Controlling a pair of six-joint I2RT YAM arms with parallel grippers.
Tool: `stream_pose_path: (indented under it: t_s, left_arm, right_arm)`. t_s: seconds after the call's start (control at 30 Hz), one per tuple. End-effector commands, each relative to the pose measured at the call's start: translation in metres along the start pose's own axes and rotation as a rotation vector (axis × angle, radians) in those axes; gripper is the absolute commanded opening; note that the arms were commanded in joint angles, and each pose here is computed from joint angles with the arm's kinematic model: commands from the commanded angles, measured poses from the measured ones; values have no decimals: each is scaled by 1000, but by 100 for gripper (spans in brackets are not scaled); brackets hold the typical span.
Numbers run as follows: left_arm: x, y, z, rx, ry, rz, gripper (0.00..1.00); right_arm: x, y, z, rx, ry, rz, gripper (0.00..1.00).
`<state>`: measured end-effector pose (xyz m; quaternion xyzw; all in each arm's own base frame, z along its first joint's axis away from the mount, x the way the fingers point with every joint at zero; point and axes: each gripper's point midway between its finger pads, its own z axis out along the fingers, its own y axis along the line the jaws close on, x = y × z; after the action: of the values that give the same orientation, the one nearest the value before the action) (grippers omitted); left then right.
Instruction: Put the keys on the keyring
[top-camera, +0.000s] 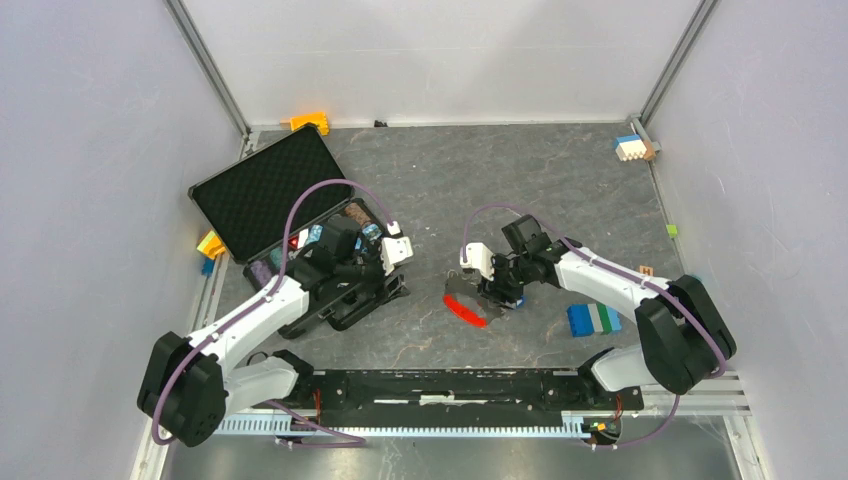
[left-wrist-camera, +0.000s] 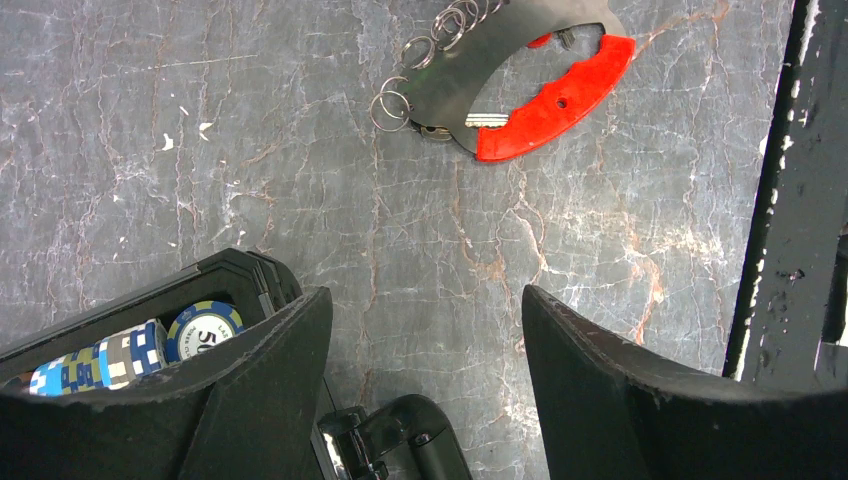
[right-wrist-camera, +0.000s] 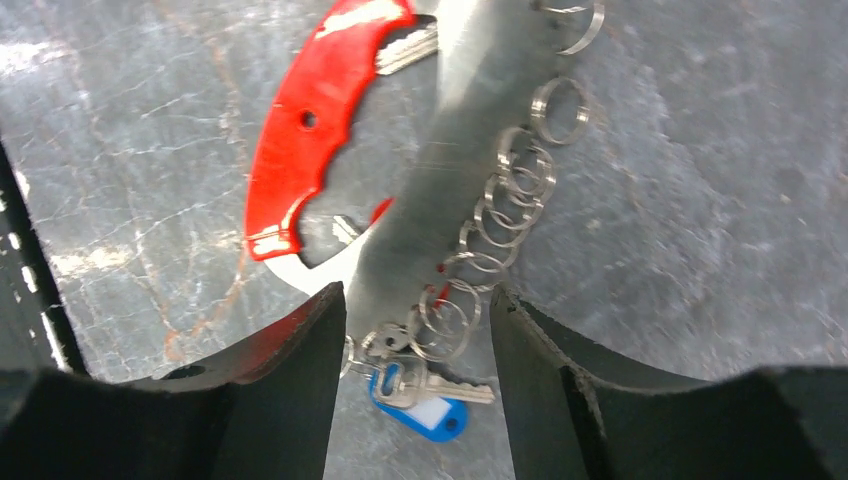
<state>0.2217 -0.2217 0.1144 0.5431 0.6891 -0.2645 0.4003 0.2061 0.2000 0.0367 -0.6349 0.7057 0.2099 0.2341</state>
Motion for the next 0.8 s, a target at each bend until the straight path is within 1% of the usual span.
stream_pose_path:
  t_s: [0.0, 0.17, 0.27, 0.4, 0.53, 0.7, 0.77]
  left_arm:
    - [2, 1, -2, -1, 3, 62, 77]
    - [0, 3, 3, 23, 1, 73, 77]
    - [-1, 9, 7, 7, 7, 57, 77]
    - [3, 24, 7, -59, 38, 15, 77]
    - [4, 30, -2, -104, 34, -11, 77]
    - [14, 34, -13, -148, 47, -20, 77]
    - [16, 36, -16, -163, 48, -19, 77]
  right_arm:
    - [-19, -20, -10, 49, -57, 13, 60]
    - [-33, 5, -12, -69, -132, -59, 59]
    - [-40, 21, -5, -124, -150, -104, 58]
    - [-46, 30, 11, -127, -135, -123, 58]
    - [-50, 28, 22, -124, -108, -119, 58]
    - [-45, 29, 25, -121, -83, -115, 58]
    - [-42, 30, 24, -110, -81, -114, 60]
